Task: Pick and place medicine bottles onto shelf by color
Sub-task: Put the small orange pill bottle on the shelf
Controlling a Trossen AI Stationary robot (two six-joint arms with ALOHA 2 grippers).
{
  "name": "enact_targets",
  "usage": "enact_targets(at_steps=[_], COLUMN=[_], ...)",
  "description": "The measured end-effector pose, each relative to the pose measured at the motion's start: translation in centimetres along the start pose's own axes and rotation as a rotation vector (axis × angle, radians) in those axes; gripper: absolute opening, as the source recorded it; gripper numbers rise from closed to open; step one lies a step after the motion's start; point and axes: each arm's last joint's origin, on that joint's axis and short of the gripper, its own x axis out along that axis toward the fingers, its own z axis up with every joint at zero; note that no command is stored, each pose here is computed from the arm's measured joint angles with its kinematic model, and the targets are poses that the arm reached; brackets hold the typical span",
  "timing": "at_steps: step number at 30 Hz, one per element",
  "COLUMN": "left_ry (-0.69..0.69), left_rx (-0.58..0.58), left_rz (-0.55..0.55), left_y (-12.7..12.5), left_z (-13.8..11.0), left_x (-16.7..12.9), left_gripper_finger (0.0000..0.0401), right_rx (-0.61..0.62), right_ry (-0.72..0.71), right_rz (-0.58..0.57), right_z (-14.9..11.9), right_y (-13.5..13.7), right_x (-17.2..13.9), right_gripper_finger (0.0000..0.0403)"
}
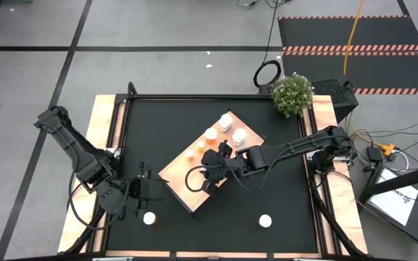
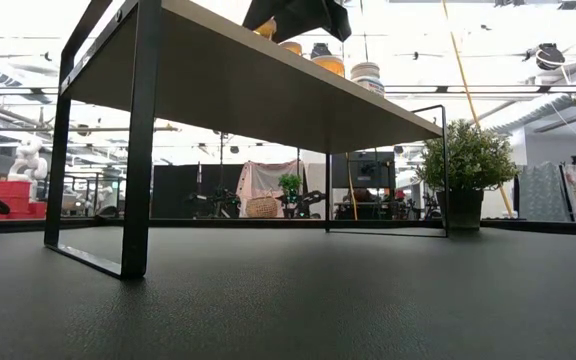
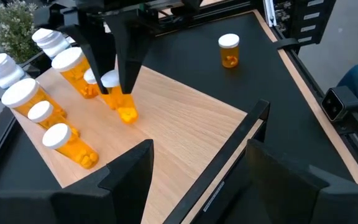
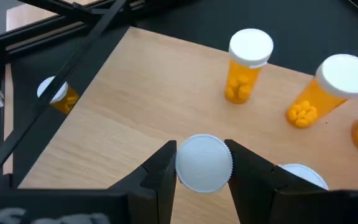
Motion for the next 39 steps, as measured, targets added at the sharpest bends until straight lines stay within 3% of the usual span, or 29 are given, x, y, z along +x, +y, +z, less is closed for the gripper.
enact_targets(at_steps=[25,39], left_ry=[0.0,0.0], left_rx=[-0.003,-0.003], left_rz=[0.0,0.0], left_y=[0.0,0.0], left_z=[0.0,0.0], left_x=[0.0,0.0], left_gripper_finger=[0.0257,0.0257], right_rx=[-0.02,-0.019], right_ry=[0.01,0.009], right_rz=[0.025,0.025], right_z=[-0.03,-0.02], right_y=[0.07,0.07], right_x=[0.03,0.03], right_gripper_finger=[0.012,0.0164])
